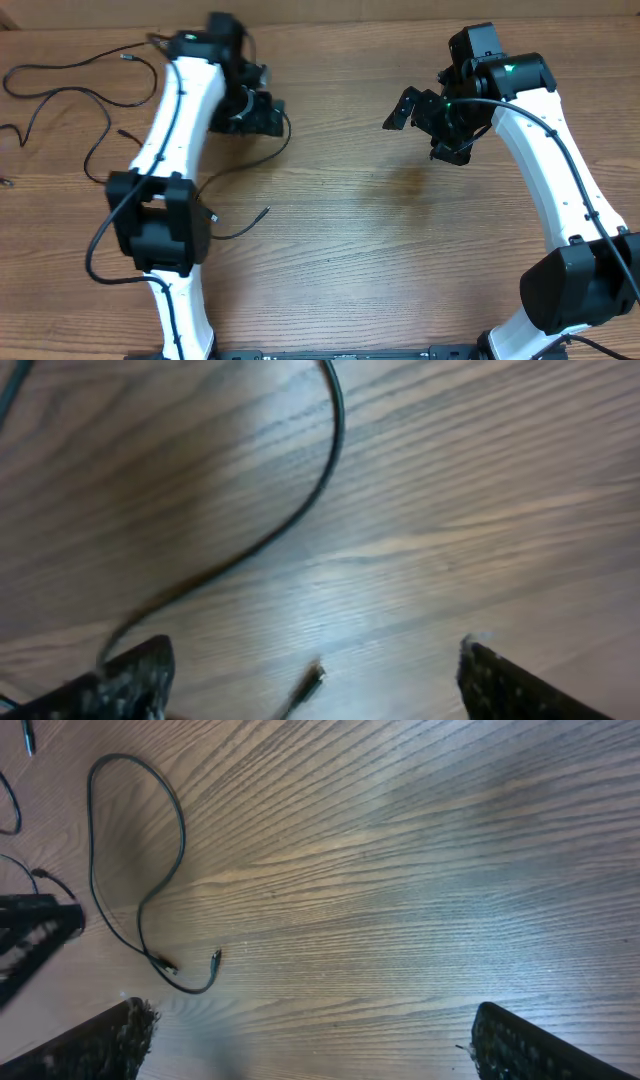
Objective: Untangle cables
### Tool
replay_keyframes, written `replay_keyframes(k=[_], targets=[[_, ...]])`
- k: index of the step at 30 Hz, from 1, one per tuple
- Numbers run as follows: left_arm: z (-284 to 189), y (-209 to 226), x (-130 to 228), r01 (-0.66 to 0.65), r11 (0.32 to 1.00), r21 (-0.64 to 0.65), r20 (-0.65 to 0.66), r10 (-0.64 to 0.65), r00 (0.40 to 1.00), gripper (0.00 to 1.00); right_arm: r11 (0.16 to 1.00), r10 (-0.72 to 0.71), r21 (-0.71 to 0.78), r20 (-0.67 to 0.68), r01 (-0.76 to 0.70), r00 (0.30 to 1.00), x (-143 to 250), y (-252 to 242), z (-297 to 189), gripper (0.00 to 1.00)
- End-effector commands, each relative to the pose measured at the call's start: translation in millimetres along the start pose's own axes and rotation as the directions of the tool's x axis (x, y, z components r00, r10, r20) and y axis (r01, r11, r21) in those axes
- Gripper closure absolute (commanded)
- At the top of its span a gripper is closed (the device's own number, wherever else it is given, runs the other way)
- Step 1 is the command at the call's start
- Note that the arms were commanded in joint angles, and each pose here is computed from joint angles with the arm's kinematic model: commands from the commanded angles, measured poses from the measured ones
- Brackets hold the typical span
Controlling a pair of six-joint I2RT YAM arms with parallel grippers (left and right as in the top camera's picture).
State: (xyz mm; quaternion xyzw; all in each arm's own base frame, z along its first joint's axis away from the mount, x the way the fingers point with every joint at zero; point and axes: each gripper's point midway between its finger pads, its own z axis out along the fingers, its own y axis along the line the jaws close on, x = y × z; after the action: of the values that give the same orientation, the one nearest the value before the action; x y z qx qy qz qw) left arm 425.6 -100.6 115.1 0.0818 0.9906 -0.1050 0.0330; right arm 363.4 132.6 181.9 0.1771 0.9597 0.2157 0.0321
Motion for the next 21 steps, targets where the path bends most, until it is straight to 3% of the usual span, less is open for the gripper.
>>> replay_keyframes(k=[1, 5, 15, 21], targets=[[18.2, 8.5, 2.3, -0.105, 0.975, -0.195, -0.028, 0.102, 0.994, 0.1, 1.0, -0.015, -0.013, 0.025, 0.015, 1.0, -2.6, 4.5, -7.7, 0.0], [40.2, -1.1, -3.1, -0.205, 0.957, -0.204, -0.015, 0.206, 0.978, 0.09, 1.0, -0.015, -0.013, 0.025, 0.015, 1.0, -2.6, 4.5, -7.7, 0.0], [59.0, -3.0, -11.8, -0.209, 0.961, -0.184, 0.036, 0.219, 0.975, 0.2, 1.0, -0.014, -0.013, 0.024, 0.015, 1.0, -2.5, 4.5, -7.7, 0.0], [77.4, -0.2, 1.5, -0.223, 0.961, -0.167, -0.016, 0.223, 0.975, 0.19, 1.0, -0.015, -0.013, 0.025, 0.015, 1.0, -2.6, 4.5, -7.7, 0.0]])
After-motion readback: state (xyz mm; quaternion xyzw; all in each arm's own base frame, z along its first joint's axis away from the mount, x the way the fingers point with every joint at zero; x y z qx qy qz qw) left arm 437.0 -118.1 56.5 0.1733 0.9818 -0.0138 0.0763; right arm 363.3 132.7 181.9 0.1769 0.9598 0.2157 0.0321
